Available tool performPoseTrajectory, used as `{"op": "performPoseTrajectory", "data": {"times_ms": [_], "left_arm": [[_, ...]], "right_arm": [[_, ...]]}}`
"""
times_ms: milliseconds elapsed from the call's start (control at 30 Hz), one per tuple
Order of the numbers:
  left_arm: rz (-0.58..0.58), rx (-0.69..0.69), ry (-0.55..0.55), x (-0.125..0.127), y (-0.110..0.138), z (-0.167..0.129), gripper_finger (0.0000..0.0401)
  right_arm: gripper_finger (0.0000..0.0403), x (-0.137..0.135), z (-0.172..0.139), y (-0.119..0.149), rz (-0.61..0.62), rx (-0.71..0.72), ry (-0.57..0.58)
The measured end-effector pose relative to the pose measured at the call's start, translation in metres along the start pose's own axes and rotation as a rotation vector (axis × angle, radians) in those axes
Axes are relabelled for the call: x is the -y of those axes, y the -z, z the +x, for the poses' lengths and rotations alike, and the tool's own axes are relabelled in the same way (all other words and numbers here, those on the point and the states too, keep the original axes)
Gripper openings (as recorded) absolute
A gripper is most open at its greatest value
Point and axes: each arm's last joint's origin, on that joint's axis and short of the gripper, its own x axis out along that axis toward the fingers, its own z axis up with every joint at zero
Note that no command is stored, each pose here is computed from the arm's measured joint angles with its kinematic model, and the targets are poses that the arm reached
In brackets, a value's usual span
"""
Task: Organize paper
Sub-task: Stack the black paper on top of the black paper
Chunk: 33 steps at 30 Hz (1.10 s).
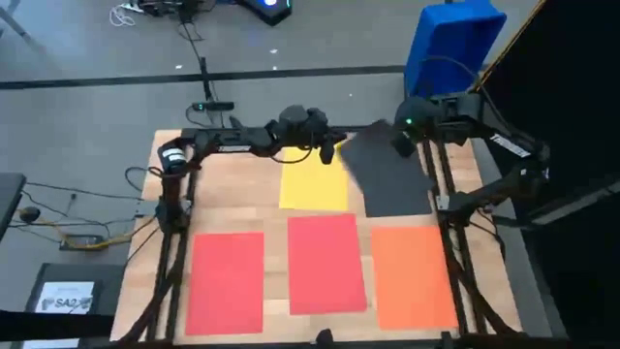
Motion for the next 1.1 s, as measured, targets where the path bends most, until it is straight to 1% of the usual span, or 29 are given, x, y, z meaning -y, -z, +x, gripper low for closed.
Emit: {"op": "performPoseTrajectory", "data": {"times_ms": [133,200,333,467,533,600,700,800,900,967,1000,1100], "left_arm": [[0.012,-0.057,0.010,-0.001,0.006,0.000,0.0000],[0.020,-0.100,0.011,-0.002,0.010,0.000,0.0000],[0.051,-0.185,0.003,0.000,0.013,-0.006,0.0000],[0.109,-0.259,0.002,0.007,0.003,-0.023,0.0000],[0.130,-0.294,-0.002,0.010,0.006,-0.035,0.0000],[0.133,-0.324,-0.013,0.011,0.015,-0.049,0.0000],[0.108,-0.350,-0.038,0.008,0.039,-0.075,0.0000],[0.024,-0.345,-0.078,0.004,0.070,-0.100,0.0000],[-0.056,-0.403,-0.133,0.003,0.101,-0.117,0.0000],[-0.082,-0.424,-0.180,0.005,0.112,-0.122,0.0000],[-0.084,-0.428,-0.209,0.005,0.116,-0.123,0.0000],[-0.065,-0.431,-0.284,0.007,0.120,-0.124,0.0000]], "right_arm": [[0.0041,-0.002,0.003,0.002,-0.030,-0.015,-0.003],[0.0041,-0.006,0.007,0.004,-0.070,-0.043,-0.036],[0.0040,-0.021,0.025,0.008,-0.125,-0.097,-0.148],[0.0040,-0.050,0.053,0.016,-0.175,-0.120,-0.305],[0.0041,-0.064,0.068,0.022,-0.196,-0.121,-0.369],[0.0041,-0.078,0.083,0.030,-0.213,-0.128,-0.432],[0.0040,-0.092,0.102,0.044,-0.218,-0.143,-0.500],[0.0040,-0.108,0.118,0.056,-0.218,-0.132,-0.593],[0.0041,-0.127,0.128,0.067,-0.208,-0.076,-0.720],[0.0040,-0.141,0.130,0.071,-0.202,-0.046,-0.794],[0.0040,-0.147,0.130,0.072,-0.201,-0.033,-0.810],[0.0041,-0.168,0.132,0.078,-0.218,-0.035,-0.811]]}}
